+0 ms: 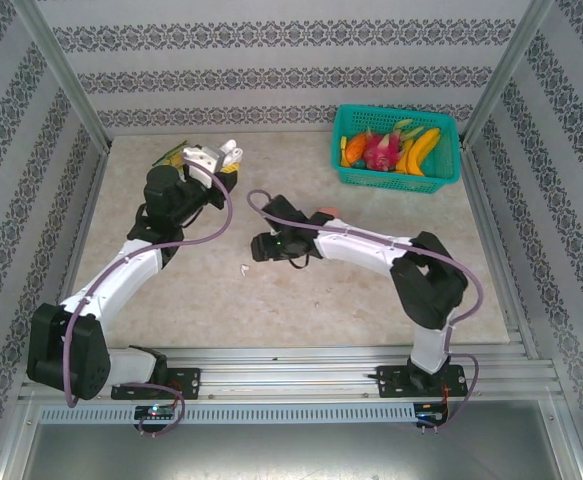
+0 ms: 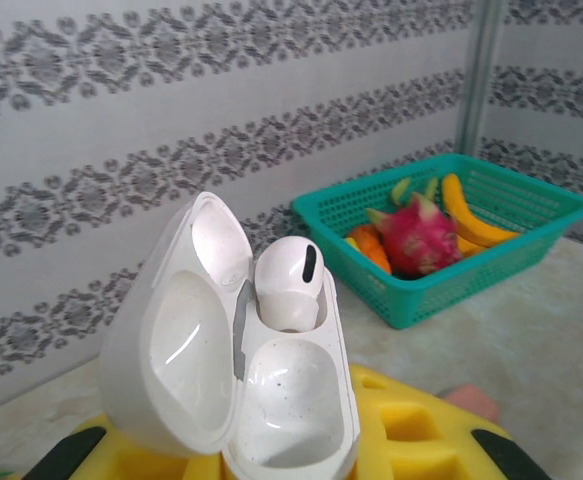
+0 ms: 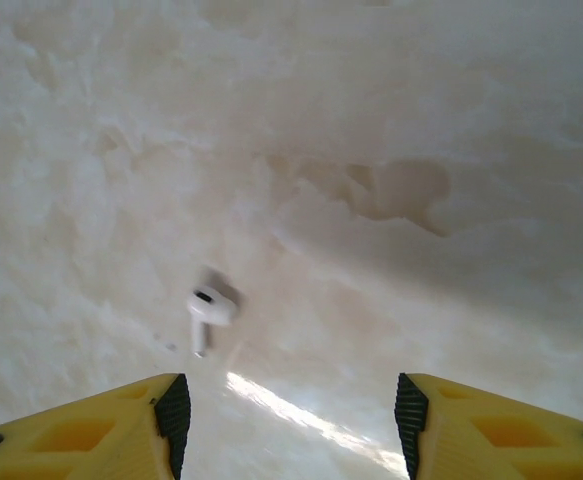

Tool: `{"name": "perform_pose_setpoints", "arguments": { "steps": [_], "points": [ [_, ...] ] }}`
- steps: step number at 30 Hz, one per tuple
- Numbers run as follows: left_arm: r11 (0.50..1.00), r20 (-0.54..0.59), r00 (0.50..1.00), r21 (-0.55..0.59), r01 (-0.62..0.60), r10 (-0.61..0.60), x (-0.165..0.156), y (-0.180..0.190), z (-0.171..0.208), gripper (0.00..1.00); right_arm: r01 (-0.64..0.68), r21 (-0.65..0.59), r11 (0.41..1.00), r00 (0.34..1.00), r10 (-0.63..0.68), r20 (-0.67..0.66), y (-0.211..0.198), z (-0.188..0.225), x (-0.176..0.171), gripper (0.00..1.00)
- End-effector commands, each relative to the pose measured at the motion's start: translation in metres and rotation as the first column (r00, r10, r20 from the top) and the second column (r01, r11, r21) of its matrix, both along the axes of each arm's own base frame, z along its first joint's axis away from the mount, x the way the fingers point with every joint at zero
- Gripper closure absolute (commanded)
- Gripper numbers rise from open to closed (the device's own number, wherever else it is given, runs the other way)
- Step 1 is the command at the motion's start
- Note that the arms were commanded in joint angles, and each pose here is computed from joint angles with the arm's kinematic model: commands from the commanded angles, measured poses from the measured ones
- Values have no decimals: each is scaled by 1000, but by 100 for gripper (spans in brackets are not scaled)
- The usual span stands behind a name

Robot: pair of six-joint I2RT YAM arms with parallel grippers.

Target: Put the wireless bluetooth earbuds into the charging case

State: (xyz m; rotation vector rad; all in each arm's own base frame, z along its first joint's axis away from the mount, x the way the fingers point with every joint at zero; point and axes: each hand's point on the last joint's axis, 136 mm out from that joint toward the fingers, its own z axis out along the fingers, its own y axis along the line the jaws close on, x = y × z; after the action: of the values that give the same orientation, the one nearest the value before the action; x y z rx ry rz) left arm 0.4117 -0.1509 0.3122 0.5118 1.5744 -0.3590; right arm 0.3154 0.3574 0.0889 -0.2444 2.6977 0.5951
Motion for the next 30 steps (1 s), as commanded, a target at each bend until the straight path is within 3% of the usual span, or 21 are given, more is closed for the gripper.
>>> {"name": "perform_pose_setpoints", "arguments": {
  "steps": [1, 8, 19, 30],
  "points": [
    [997, 73, 995, -51, -59, 62, 2, 20, 24, 100, 210, -49, 976, 973, -214, -92, -2, -5, 2, 41],
    [990, 86, 989, -83, -116, 123, 6, 43, 28, 100, 370, -143, 918, 905, -391, -167, 20, -16, -2, 41],
    [975, 91, 979, -144, -170, 184, 9, 68, 28, 100, 358, -304, 883, 889, -422, -180, 38, -43, -17, 43],
    [968, 90, 977, -176, -176, 194, 9, 76, 26, 100, 340, -325, 883, 895, -410, -178, 50, -54, -13, 46]
  ]
}}
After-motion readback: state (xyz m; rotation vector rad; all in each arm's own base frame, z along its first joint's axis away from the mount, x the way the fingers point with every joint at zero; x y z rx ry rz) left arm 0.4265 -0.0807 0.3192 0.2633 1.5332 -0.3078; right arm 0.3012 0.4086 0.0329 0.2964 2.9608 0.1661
